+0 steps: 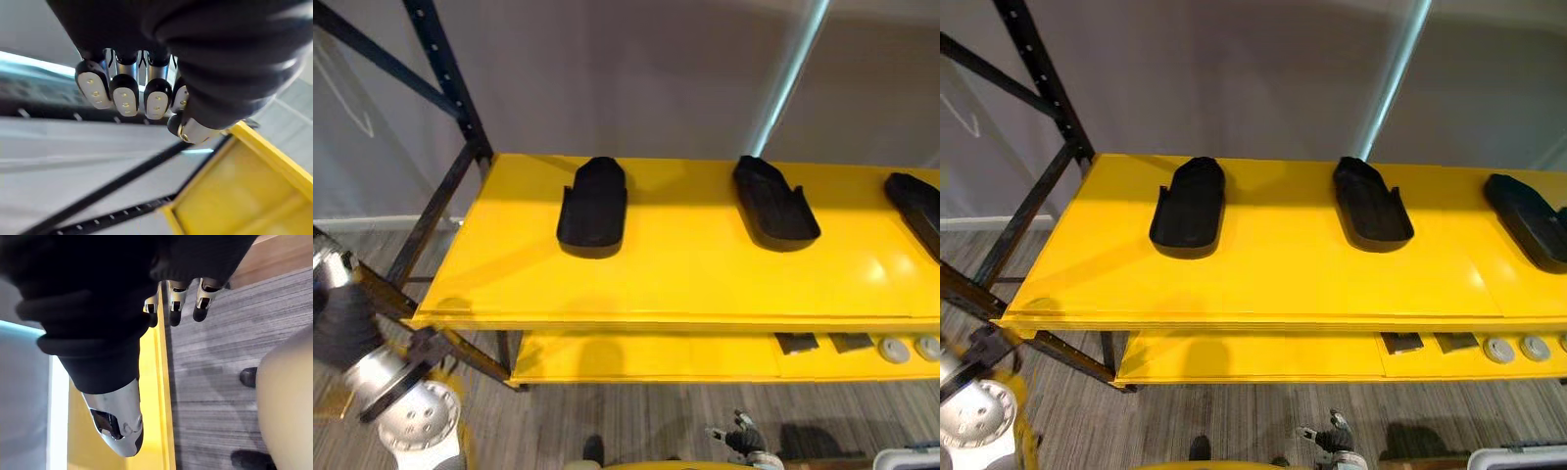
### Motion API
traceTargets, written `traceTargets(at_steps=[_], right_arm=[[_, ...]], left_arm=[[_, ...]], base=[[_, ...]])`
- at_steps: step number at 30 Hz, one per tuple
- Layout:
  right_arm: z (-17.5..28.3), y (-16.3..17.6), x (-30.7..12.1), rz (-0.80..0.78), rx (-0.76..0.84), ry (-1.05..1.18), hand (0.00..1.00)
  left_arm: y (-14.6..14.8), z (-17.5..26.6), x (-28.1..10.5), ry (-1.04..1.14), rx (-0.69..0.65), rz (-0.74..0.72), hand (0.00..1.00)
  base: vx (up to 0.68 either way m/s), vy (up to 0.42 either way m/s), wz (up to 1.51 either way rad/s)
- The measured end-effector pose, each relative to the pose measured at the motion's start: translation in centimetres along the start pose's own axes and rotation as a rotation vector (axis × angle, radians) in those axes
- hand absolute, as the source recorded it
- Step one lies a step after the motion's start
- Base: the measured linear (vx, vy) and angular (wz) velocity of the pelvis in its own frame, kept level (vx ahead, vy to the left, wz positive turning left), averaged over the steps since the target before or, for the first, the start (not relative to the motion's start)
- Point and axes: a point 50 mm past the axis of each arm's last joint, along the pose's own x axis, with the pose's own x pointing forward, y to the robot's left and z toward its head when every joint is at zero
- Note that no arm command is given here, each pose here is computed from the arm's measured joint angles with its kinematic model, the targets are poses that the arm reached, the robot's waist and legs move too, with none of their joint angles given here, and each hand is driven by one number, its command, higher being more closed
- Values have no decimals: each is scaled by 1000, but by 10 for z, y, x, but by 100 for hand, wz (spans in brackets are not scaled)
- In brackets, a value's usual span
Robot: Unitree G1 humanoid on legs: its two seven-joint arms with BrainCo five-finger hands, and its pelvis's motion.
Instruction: Walk over and take plastic housings, then place them on the shelf
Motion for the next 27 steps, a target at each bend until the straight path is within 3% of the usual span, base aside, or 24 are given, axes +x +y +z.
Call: traceTargets(at_steps=[4,5,9,13,27], right_arm=[[15,8,2,27,-8,-52,0],[15,7,2,25,-10,-52,0],[15,7,3,24,-8,-45,0],[20,6,2,22,-1,-67,0],[17,-8,3,-31,68,-50,0]], left_arm=[[20,-62,-27,321,187,-10,100],[29,-94,-47,497,267,-28,0],[60,-154,-115,945,408,-61,0],[68,-182,-174,1259,441,-143,0],[30,-197,-208,1416,353,-403,0]], base=[[10,1,11],[-23,-2,5],[25,10,-2],[57,21,-9],[12,26,-9]])
